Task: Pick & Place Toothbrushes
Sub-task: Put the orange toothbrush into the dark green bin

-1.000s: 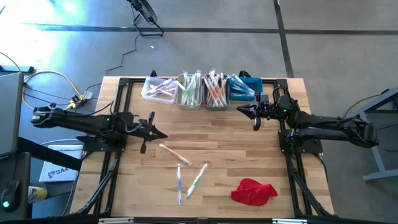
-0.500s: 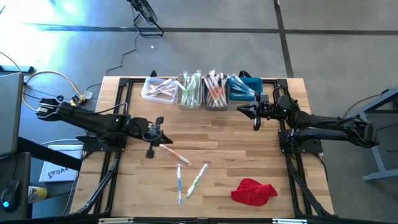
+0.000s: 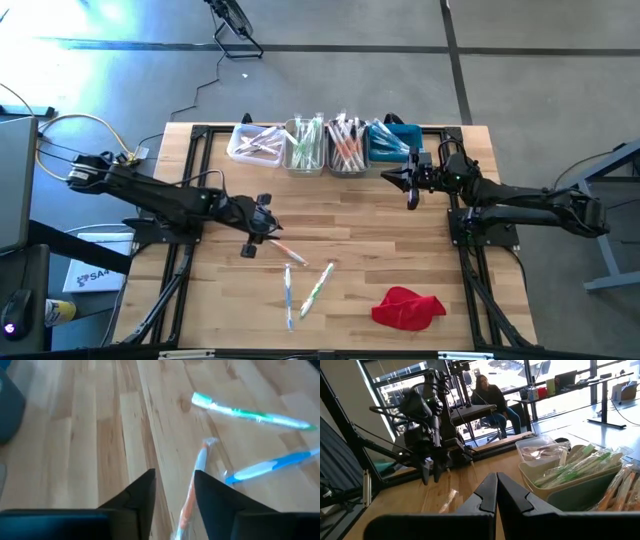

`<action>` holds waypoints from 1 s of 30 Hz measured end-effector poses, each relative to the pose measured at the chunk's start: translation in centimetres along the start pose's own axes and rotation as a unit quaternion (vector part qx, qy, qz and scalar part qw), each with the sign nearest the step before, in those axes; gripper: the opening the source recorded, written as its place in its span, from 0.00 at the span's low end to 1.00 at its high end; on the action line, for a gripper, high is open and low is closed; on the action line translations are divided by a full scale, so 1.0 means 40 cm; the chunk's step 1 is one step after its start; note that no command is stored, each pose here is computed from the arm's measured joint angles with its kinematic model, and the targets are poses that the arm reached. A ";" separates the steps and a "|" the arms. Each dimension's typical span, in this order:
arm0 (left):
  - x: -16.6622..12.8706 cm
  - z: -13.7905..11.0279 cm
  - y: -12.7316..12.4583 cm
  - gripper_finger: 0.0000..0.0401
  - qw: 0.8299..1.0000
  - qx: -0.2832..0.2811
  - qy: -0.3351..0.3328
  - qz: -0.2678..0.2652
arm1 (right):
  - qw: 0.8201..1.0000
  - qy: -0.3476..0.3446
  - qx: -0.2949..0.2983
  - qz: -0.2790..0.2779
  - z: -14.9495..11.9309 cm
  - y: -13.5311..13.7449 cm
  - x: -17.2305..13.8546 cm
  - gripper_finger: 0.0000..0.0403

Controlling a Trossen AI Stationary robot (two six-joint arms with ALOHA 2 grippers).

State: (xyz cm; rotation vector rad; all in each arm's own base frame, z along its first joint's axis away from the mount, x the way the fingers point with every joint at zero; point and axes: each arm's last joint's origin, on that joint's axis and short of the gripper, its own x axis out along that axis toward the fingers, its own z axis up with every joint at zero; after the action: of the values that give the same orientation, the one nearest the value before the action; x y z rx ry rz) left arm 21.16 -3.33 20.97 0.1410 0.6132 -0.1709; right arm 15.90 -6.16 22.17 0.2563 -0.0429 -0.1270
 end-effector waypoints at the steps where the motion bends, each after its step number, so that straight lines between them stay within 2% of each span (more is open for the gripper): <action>1: 0.004 -0.004 0.000 0.34 1.000 -0.006 0.008 -0.001 | 1.000 0.000 0.000 0.000 0.000 0.000 0.000 0.01; 7: 0.035 -0.021 -0.006 0.36 0.997 -0.050 0.040 -0.030 | 1.000 0.000 0.000 0.000 0.000 0.000 0.000 0.01; 11: 0.057 -0.035 -0.010 0.34 0.995 -0.052 0.065 -0.049 | 1.000 0.000 0.000 0.000 0.000 0.000 0.000 0.01; 30: 0.144 -0.105 -0.018 0.33 0.983 -0.056 0.167 -0.052 | 1.000 0.010 0.003 -0.003 -0.005 -0.001 0.000 0.01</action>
State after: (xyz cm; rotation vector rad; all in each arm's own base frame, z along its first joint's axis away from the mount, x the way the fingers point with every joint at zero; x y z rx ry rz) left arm 23.31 -3.94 14.17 0.0279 0.9636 -0.2157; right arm 15.91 -6.17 21.97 0.2635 -0.0233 -0.1297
